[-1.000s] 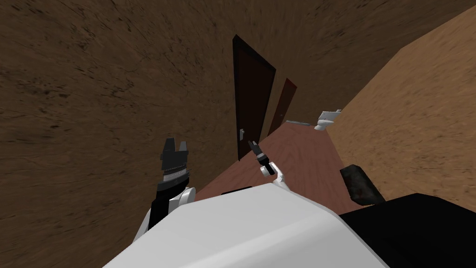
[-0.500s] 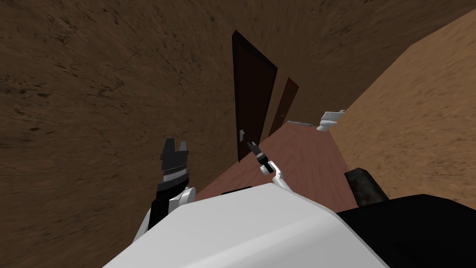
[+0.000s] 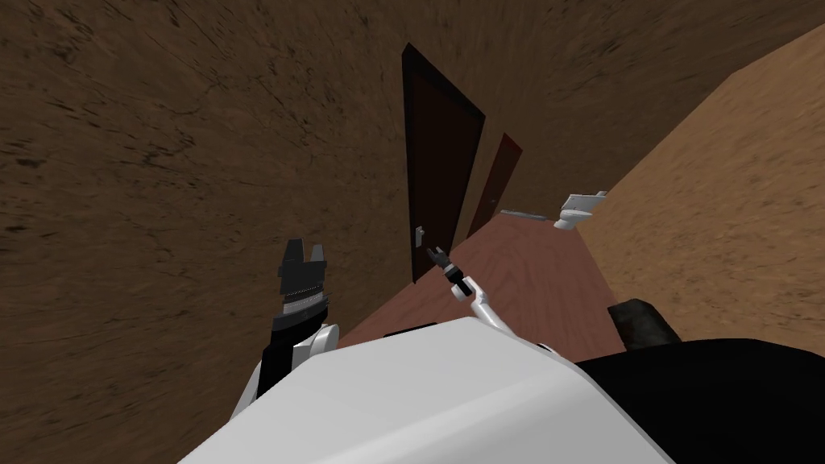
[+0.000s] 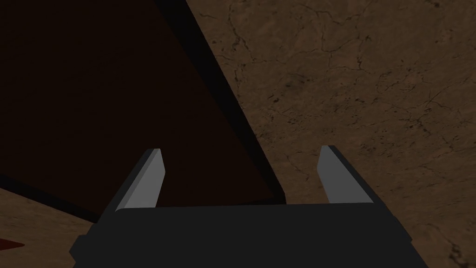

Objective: Pull the door open

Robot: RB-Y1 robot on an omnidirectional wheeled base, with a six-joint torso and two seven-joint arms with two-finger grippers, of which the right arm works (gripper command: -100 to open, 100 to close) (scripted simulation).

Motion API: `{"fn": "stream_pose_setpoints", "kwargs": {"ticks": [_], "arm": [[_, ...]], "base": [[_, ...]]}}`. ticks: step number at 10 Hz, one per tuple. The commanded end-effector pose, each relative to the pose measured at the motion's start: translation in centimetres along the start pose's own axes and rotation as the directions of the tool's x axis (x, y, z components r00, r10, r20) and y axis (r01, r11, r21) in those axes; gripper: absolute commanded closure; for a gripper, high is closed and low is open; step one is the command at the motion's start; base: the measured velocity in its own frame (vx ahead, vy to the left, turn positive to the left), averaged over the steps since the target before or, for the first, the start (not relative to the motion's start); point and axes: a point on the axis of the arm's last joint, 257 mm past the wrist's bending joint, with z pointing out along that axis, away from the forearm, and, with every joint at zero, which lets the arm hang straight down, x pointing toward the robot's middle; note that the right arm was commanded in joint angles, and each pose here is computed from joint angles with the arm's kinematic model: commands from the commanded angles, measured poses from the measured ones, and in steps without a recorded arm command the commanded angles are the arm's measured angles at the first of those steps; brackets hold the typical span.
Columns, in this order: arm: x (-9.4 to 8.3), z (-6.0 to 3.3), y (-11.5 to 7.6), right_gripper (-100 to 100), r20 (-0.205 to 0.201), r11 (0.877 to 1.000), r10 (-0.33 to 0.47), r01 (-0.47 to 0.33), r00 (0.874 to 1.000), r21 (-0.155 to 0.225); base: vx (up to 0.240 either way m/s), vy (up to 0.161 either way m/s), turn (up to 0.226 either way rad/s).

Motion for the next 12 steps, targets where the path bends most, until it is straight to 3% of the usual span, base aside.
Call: {"fn": "stream_pose_setpoints", "kwargs": {"ticks": [1, 6, 12], "arm": [[0.9, 0.22, -0.7, -100, -0.029, 0.999, -0.037, 0.037, 0.999, -0.001], [3.4, 0.49, -3.1, -100, -0.114, 0.990, -0.141, 0.141, 0.984, -0.008], [5.3, 0.53, -5.7, -100, -0.195, 0.969, -0.245, 0.245, 0.950, -0.027]], "base": [[0.108, -0.052, 0.035], [0.092, -0.049, 0.031], [0.089, -0.047, 0.026]]}}
